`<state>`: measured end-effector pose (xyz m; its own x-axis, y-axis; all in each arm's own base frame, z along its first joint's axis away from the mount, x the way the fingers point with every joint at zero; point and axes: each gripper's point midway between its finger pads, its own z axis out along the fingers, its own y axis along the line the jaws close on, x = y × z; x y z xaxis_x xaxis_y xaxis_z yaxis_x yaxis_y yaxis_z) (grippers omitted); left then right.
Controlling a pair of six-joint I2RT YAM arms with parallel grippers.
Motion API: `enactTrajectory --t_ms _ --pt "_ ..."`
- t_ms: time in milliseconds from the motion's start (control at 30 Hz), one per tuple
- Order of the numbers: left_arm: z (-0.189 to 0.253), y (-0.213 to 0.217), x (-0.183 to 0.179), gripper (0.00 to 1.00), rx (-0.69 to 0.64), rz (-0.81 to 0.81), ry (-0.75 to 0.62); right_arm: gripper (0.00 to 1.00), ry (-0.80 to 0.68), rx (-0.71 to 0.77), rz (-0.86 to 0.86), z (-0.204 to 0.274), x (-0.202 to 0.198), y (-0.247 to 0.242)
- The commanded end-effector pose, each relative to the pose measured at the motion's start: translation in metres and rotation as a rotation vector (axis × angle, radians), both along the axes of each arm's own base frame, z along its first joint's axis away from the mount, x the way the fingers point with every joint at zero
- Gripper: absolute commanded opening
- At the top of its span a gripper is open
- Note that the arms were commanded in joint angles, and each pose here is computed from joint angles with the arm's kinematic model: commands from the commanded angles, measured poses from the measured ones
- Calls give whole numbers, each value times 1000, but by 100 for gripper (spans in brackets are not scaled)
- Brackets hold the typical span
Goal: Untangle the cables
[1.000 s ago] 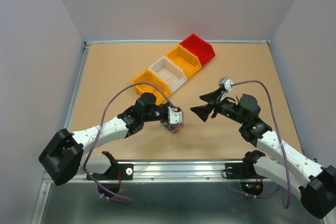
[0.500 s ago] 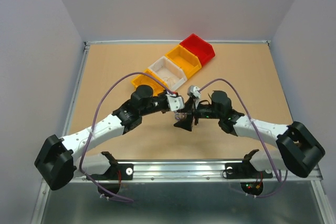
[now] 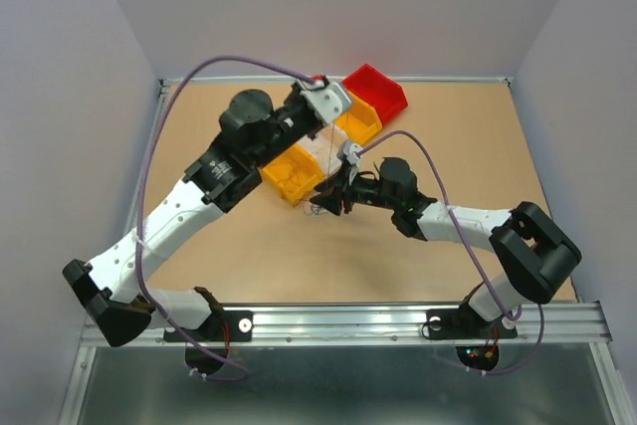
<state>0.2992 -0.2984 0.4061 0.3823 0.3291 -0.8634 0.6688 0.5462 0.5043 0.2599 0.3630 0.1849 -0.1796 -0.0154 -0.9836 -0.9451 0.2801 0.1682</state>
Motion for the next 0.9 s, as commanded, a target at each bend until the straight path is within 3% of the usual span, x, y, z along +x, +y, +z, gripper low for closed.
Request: enactTrajectory --t_ms 0,200,300,367,400,533,667,867 --pt "134 44 -9 0 -293 153 -147 43 16 -48 -74 -14 11 -3" --pt "197 101 -22 0 -493 314 -231 24 81 -150 -178 -37 32 -8" --pt "204 128 -19 0 -560 422 -245 23 136 -219 -308 -46 48 -22" --pt "196 131 -16 0 -545 446 -246 21 173 -270 -491 -51 63 -49" --pt "191 130 -13 0 -530 452 -248 15 169 -300 -643 -55 76 -73" --pt "165 134 4 0 -464 529 -248 2 169 -297 -869 -46 79 -128" --pt "160 158 24 0 -470 617 -259 1 165 -279 -1029 -36 78 -174" --pt "178 216 48 0 -562 710 -246 7 179 -304 -1247 -34 76 -220"
